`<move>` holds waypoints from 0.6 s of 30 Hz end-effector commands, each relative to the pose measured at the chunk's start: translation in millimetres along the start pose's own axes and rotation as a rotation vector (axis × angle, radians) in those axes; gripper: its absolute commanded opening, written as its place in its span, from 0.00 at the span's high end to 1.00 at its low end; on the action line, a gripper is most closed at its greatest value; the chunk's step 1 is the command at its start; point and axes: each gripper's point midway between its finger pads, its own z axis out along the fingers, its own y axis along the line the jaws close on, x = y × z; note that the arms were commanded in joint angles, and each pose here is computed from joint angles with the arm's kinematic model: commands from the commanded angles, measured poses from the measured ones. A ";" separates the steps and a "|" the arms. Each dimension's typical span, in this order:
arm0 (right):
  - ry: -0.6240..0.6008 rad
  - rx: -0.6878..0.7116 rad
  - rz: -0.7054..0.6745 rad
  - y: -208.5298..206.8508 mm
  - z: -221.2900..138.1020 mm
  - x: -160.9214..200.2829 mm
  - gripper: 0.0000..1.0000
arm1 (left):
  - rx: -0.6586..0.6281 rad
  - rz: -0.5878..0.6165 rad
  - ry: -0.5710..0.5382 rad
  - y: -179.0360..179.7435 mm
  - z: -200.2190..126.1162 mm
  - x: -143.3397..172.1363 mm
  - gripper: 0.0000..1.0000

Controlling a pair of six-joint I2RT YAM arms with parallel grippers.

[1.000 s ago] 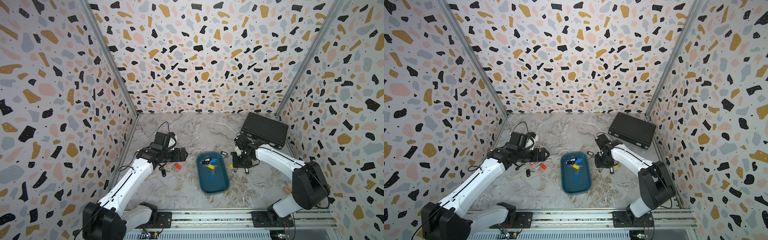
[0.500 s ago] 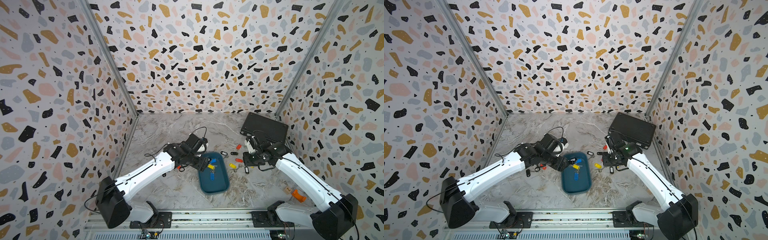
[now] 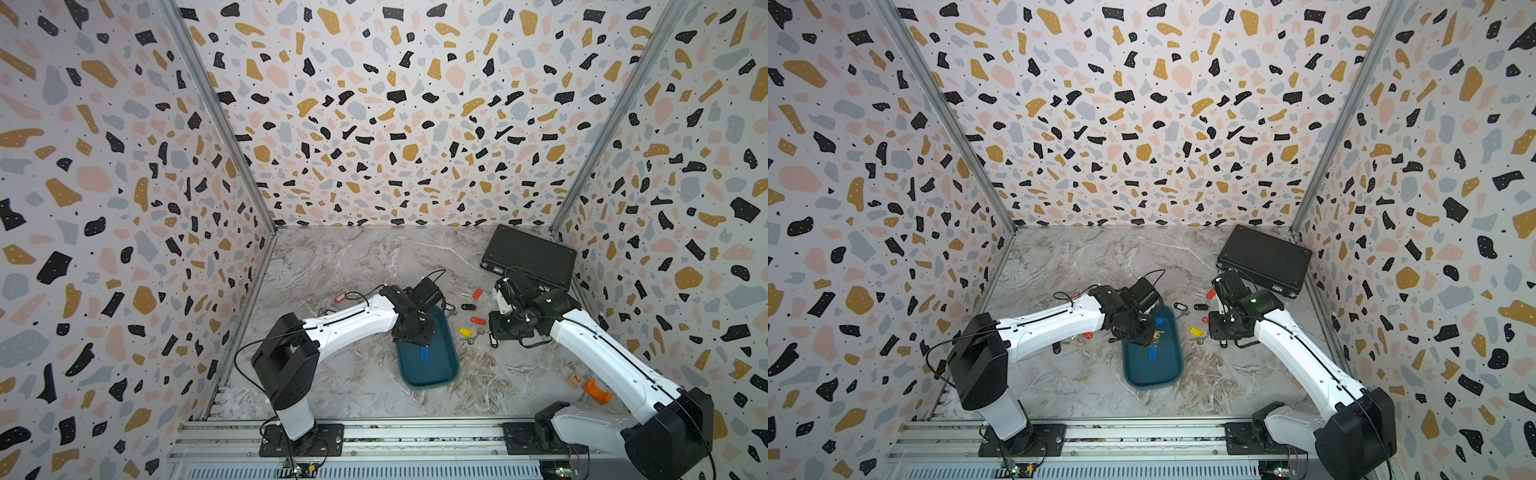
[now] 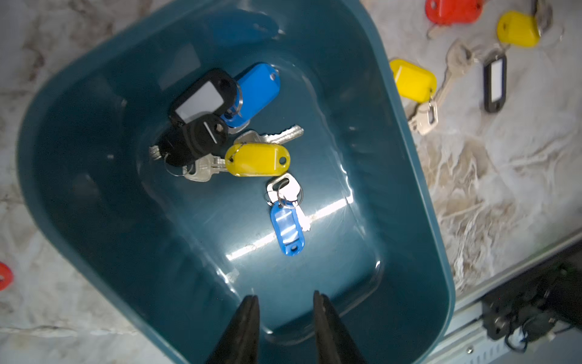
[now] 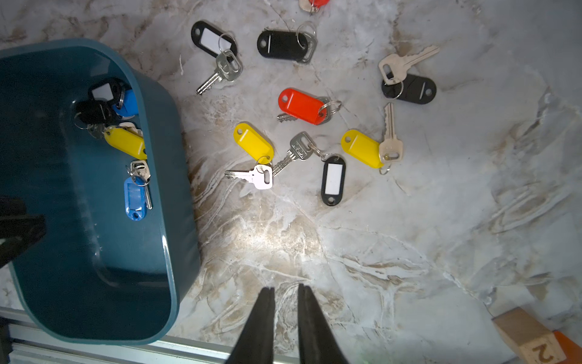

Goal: Take the keys out of the storage box
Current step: Pick up the key from the storage box.

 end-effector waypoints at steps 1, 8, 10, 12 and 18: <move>0.011 -0.021 0.002 0.6 1.5 7.2 0.79 | -0.023 -0.182 -0.034 1.0 12.4 -6.2 0.67; 0.009 -0.039 0.008 2.2 3.7 11.0 0.76 | -0.061 -0.304 -0.036 4.4 32.0 -8.3 0.66; 0.008 -0.040 0.004 2.3 3.3 10.9 0.74 | -0.074 -0.312 -0.026 4.6 37.1 -8.2 0.65; 0.011 -0.041 0.003 2.0 4.0 11.8 0.73 | -0.083 -0.319 -0.021 4.7 41.2 -8.1 0.62; 0.009 -0.047 0.007 2.3 4.6 13.8 0.69 | -0.106 -0.334 0.000 6.5 53.8 -7.3 0.52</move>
